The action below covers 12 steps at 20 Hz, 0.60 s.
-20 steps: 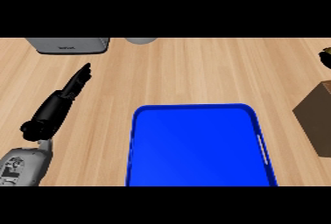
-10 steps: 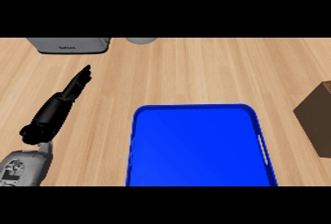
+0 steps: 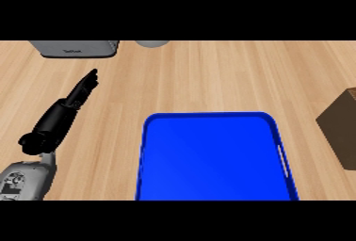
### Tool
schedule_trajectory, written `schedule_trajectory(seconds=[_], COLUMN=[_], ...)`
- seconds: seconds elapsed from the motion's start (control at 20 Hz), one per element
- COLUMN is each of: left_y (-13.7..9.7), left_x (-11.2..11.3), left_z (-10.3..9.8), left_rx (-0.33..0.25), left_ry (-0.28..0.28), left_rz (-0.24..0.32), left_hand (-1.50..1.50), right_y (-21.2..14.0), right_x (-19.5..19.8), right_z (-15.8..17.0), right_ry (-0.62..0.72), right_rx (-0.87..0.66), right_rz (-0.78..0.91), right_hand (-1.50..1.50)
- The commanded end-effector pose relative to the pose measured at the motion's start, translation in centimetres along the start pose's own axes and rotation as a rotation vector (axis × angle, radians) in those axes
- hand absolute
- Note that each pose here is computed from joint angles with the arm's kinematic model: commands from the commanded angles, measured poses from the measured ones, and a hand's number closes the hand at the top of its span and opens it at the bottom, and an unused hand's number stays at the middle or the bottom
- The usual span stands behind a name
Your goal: Pick the sweet potato from the tray and place it in the cardboard box
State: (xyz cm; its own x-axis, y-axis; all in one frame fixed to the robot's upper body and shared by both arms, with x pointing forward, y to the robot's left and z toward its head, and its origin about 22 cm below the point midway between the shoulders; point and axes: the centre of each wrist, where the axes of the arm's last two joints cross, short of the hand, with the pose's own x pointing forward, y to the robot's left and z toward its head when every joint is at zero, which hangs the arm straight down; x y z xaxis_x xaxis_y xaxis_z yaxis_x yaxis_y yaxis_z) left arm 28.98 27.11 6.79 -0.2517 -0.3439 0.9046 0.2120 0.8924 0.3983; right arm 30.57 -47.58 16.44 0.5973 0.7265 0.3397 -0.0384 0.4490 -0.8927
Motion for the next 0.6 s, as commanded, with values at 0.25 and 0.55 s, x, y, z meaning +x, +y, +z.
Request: schedule_trajectory(seconds=[0.25, 0.55], left_y=[0.2, -0.7], left_x=[-0.4, 0.0], left_z=[0.4, 0.4], left_rx=[0.016, 0.017], left_ry=[0.011, 0.015], left_rz=[0.012, -0.011], left_hand=[0.00, 0.00], right_y=[-2.9, -3.3], right_x=[0.0, -5.8], right_z=[0.5, 1.2], right_ry=[-0.266, -0.169], right_rx=[-0.353, -0.476], right_rz=[-0.739, -1.042], right_hand=[-1.50, -1.50])
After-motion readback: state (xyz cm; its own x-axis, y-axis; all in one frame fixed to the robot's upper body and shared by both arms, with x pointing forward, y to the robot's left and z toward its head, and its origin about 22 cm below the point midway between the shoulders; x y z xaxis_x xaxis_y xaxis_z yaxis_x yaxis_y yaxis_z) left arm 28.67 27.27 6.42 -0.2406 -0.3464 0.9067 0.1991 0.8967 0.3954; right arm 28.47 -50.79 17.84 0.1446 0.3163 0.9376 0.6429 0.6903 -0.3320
